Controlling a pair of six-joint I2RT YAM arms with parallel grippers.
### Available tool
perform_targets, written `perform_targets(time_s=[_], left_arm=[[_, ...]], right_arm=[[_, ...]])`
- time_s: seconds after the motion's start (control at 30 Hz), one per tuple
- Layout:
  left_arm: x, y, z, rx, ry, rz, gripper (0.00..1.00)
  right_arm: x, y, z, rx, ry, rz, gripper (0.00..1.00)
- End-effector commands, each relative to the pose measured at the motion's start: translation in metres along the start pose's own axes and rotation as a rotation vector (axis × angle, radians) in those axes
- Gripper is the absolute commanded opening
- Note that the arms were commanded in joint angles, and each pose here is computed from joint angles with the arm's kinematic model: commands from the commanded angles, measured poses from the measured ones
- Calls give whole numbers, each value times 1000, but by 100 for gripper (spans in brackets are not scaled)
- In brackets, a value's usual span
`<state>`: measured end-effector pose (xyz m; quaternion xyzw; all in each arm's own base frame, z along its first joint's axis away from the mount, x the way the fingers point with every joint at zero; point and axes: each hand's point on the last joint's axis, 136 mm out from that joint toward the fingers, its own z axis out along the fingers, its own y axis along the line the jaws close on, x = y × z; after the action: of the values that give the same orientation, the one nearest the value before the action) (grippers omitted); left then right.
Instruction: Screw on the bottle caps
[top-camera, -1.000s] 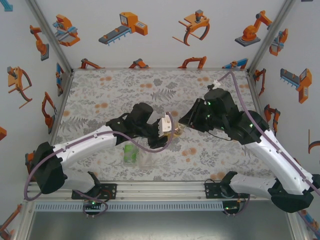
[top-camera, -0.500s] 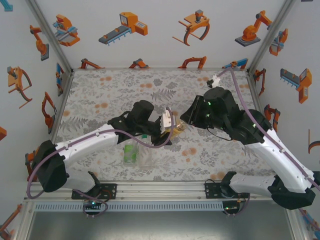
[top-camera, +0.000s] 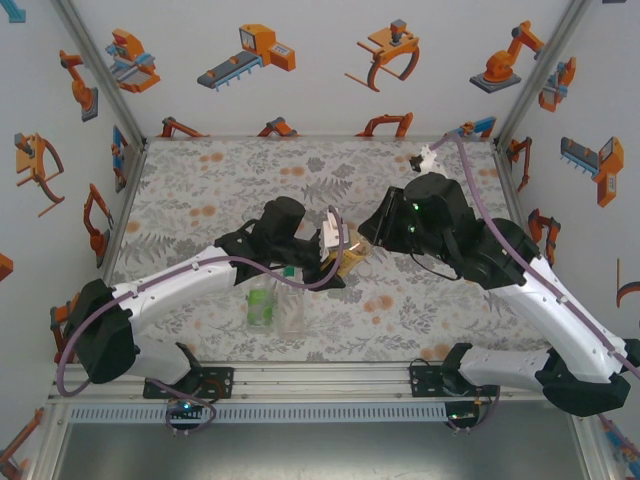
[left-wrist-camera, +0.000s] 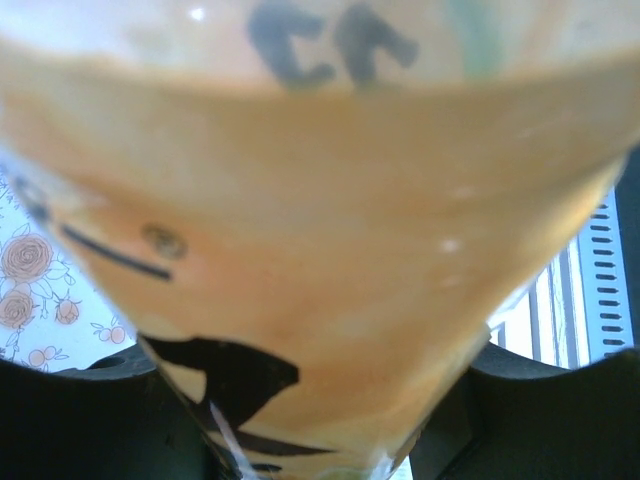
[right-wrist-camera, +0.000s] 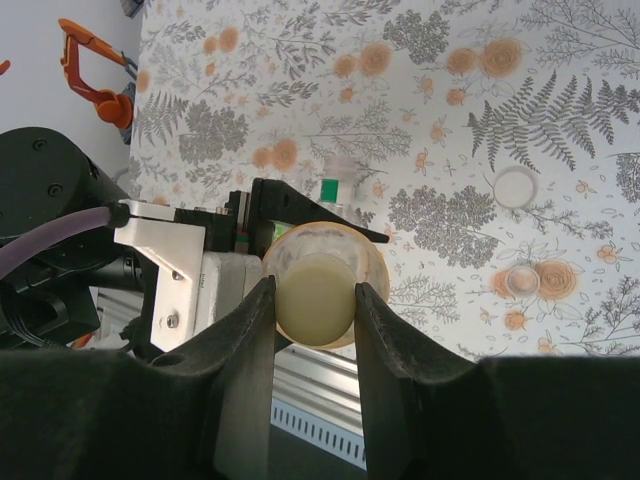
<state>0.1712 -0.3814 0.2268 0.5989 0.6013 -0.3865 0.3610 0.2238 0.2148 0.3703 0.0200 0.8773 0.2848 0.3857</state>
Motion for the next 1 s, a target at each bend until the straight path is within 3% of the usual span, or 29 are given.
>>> perform_targets(time_s=[0.0, 0.1, 0.5, 0.83, 0.97], left_arm=[[-48, -1, -9, 16, -155, 70, 0], [-50, -3, -10, 25, -159, 88, 0], [-35, -7, -6, 32, -127, 105, 0], [-36, -8, -5, 39, -121, 116, 0], [-35, -8, -4, 39, -117, 116, 0]], right_arm=[[23, -1, 11, 5, 88, -44, 0], [23, 3, 10, -8, 95, -45, 1], [1, 11, -8, -23, 36, -103, 34], [-9, 16, -13, -30, 9, -115, 51], [-14, 18, -18, -39, -12, -126, 53]])
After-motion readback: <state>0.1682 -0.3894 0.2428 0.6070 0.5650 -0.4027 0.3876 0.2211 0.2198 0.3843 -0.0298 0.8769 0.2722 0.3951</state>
